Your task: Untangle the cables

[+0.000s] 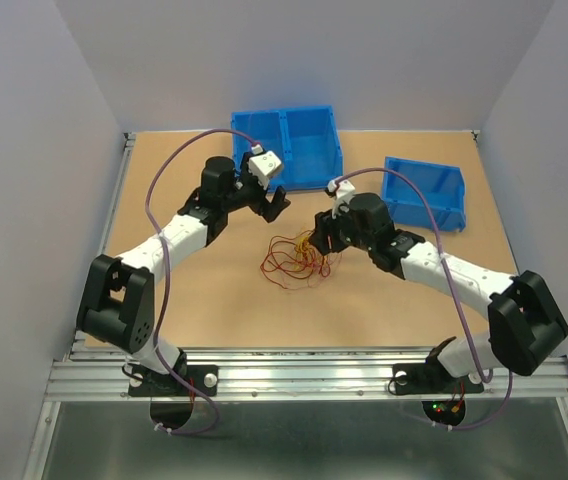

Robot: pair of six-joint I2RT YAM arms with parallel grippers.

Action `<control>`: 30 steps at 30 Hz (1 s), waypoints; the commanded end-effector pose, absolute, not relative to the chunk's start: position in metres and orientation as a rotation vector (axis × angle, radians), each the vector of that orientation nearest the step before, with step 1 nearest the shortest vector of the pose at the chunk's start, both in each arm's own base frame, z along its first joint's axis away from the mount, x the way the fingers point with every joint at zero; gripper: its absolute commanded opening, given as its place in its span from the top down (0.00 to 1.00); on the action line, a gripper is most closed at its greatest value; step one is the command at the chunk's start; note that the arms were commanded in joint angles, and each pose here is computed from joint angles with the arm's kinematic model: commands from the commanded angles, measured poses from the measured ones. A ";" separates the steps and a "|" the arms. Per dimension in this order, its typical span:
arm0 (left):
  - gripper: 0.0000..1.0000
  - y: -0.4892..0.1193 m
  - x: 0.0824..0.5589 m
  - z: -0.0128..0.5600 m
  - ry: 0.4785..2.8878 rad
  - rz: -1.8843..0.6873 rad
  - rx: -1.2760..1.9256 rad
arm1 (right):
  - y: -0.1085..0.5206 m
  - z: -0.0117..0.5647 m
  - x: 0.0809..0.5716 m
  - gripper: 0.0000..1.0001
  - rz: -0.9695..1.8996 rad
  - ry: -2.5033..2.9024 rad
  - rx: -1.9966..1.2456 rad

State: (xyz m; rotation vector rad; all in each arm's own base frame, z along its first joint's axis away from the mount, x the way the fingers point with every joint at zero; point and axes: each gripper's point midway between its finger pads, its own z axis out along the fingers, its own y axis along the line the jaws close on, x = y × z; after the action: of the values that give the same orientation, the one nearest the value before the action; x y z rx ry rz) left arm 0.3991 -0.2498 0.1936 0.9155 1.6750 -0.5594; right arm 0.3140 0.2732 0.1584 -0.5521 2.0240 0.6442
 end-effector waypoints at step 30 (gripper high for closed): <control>0.05 -0.274 0.307 0.254 1.165 -0.781 1.238 | 0.279 0.238 0.254 0.99 0.852 1.636 -0.729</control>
State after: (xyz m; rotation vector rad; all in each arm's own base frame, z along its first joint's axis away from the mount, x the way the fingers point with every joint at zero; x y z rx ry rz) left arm 0.3370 -0.2621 0.2294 1.1318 1.3531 -0.6856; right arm 0.2588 0.2777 0.2229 -0.7425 1.7238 0.8275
